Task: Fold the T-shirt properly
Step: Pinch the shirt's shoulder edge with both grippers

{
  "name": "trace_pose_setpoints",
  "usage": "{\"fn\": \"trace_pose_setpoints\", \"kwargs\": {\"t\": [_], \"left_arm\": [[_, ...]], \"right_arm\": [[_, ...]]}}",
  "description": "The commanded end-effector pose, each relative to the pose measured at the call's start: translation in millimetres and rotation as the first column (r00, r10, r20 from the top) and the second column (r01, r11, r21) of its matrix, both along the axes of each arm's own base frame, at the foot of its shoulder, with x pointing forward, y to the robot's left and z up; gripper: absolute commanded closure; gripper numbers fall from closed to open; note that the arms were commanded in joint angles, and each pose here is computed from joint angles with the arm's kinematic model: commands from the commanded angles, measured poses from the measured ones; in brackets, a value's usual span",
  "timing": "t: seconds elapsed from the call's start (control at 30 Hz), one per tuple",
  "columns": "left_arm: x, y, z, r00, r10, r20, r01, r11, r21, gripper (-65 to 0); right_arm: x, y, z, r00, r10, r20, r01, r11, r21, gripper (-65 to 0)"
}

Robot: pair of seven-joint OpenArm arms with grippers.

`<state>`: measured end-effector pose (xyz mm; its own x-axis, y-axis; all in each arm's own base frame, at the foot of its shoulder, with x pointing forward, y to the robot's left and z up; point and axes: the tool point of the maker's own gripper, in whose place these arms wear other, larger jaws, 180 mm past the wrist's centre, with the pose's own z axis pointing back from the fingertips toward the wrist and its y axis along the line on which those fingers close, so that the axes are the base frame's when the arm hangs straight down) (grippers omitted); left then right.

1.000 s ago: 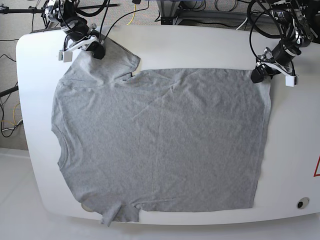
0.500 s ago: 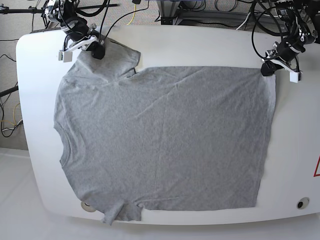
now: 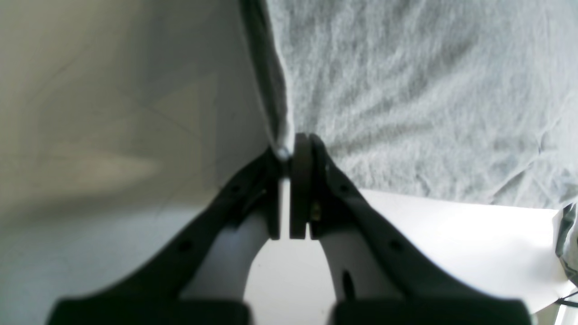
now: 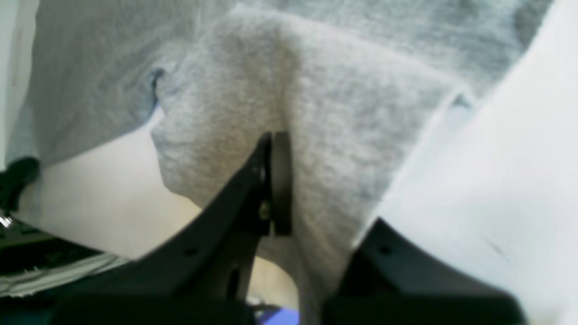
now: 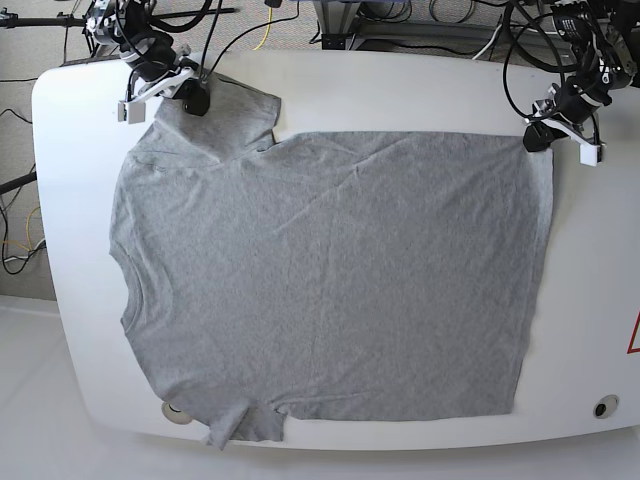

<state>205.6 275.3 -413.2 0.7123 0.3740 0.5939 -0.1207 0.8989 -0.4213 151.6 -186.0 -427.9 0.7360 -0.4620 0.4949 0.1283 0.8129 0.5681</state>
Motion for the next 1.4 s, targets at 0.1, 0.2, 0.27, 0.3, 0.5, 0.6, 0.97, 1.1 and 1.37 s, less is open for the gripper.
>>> {"fn": "trace_pose_setpoints", "kwargs": {"t": [0.1, 0.2, 0.27, 0.3, 0.5, 0.6, 0.97, 1.1, 1.37], "left_arm": [[-5.5, 3.4, 22.6, 0.998, -0.034, 0.044, 0.031, 0.997, 0.064, 0.0], [-10.0, 1.0, 27.9, 0.998, -0.049, 0.047, 0.045, 0.996, 0.082, 0.0], [-16.6, -0.9, 30.8, 0.997, -0.062, 0.041, 0.058, 0.994, 0.098, 0.0], [-18.6, -1.4, 32.0, 0.997, -0.067, 0.039, 0.063, 0.993, 0.103, 0.0], [-26.3, -4.9, 36.5, 0.996, -0.088, 0.033, 0.084, 0.989, 0.123, 0.0], [-24.1, -5.1, 40.3, 0.995, -0.092, 0.043, 0.086, 0.988, 0.131, 0.0], [8.3, -4.7, 59.5, 0.987, -0.095, 0.133, 0.076, 0.987, 0.143, 0.0], [30.6, -4.4, 73.9, 0.976, -0.092, 0.196, 0.064, 0.987, 0.146, 0.0], [65.7, -3.8, 100.1, 0.951, -0.089, 0.295, 0.044, 0.987, 0.153, 0.0]], "right_arm": [[-16.3, -2.8, 13.2, 0.998, 0.067, 0.011, -0.067, 0.996, -0.056, 0.0], [-20.1, -0.6, 20.5, 0.995, 0.1, 0.027, -0.098, 0.992, -0.076, 0.0], [-22.0, -0.3, 26.1, 0.99, 0.133, 0.039, -0.128, 0.987, -0.095, 0.0], [-23.0, -0.4, 28.0, 0.989, 0.145, 0.042, -0.14, 0.985, -0.103, 0.0], [-24.4, 2.1, 38.5, 0.98, 0.188, 0.064, -0.178, 0.975, -0.131, 0.0], [-20.0, 3.3, 45.7, 0.976, 0.199, 0.084, -0.185, 0.972, -0.146, 0.0], [20.3, 6.5, 74.0, 0.952, 0.223, 0.209, -0.184, 0.964, -0.193, 0.0], [40.4, 5.9, 83.6, 0.94, 0.218, 0.261, -0.169, 0.965, -0.2, 0.0], [77.2, 5.5, 106.3, 0.908, 0.215, 0.361, -0.143, 0.966, -0.216, 0.0]]}}
